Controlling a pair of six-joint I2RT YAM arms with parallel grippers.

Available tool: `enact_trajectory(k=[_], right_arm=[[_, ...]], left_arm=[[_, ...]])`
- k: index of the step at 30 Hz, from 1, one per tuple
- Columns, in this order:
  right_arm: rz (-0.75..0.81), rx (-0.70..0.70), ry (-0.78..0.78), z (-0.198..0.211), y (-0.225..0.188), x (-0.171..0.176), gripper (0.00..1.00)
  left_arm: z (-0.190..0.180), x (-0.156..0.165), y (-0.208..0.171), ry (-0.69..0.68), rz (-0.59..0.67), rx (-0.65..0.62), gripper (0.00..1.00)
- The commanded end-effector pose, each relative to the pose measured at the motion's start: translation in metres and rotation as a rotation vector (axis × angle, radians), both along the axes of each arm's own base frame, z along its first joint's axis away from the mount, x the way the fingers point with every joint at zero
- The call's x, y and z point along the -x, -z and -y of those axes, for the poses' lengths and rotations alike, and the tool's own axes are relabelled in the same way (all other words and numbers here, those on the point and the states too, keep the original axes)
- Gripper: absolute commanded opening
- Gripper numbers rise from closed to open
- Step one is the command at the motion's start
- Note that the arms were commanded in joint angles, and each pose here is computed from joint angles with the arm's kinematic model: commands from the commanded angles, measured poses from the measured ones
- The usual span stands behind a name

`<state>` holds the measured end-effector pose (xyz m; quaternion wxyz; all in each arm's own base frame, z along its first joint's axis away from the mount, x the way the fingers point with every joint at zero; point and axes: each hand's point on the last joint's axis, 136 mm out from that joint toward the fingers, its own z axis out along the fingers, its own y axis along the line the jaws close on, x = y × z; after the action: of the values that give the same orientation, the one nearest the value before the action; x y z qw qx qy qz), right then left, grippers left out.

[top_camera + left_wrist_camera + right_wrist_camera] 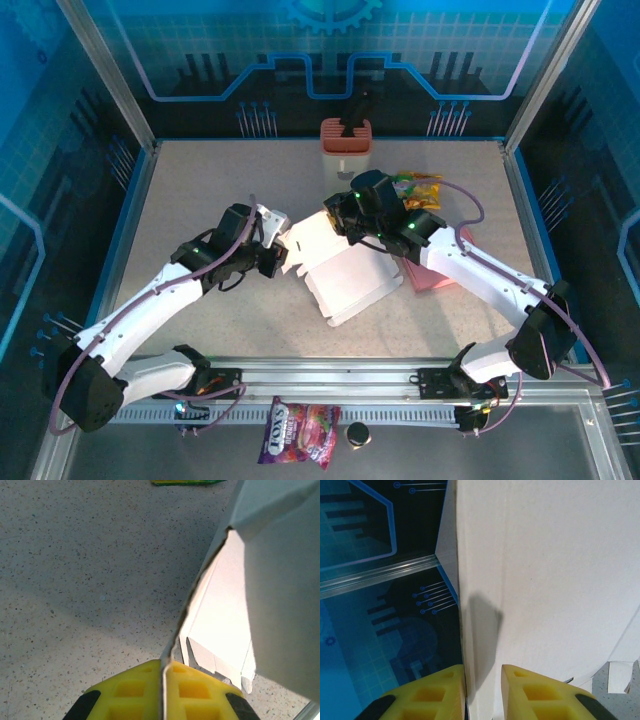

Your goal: Fold the paper box

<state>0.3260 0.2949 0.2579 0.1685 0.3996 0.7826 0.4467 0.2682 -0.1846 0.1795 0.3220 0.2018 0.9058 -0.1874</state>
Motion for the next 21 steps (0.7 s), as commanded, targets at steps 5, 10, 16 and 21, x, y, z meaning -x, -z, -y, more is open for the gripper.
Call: enact_trajectory(k=[5,10,16,21], right_arm=[[0.029,-0.025,0.002,-0.004,-0.010,-0.015,0.28],[0.008,-0.024,0.000,-0.006,-0.002,-0.017,0.27],[0.009,-0.013,0.004,-0.004,0.000,-0.017,0.15],[0.002,-0.004,0.004,-0.002,0.005,-0.017,0.06]], left_arm=[[0.006,0.001,-0.013,0.006,0.004,0.029,0.00],[0.005,0.000,-0.015,0.006,0.012,0.027,0.00],[0.006,-0.001,-0.013,0.010,0.008,0.025,0.00],[0.007,-0.001,-0.012,0.011,0.006,0.022,0.00]])
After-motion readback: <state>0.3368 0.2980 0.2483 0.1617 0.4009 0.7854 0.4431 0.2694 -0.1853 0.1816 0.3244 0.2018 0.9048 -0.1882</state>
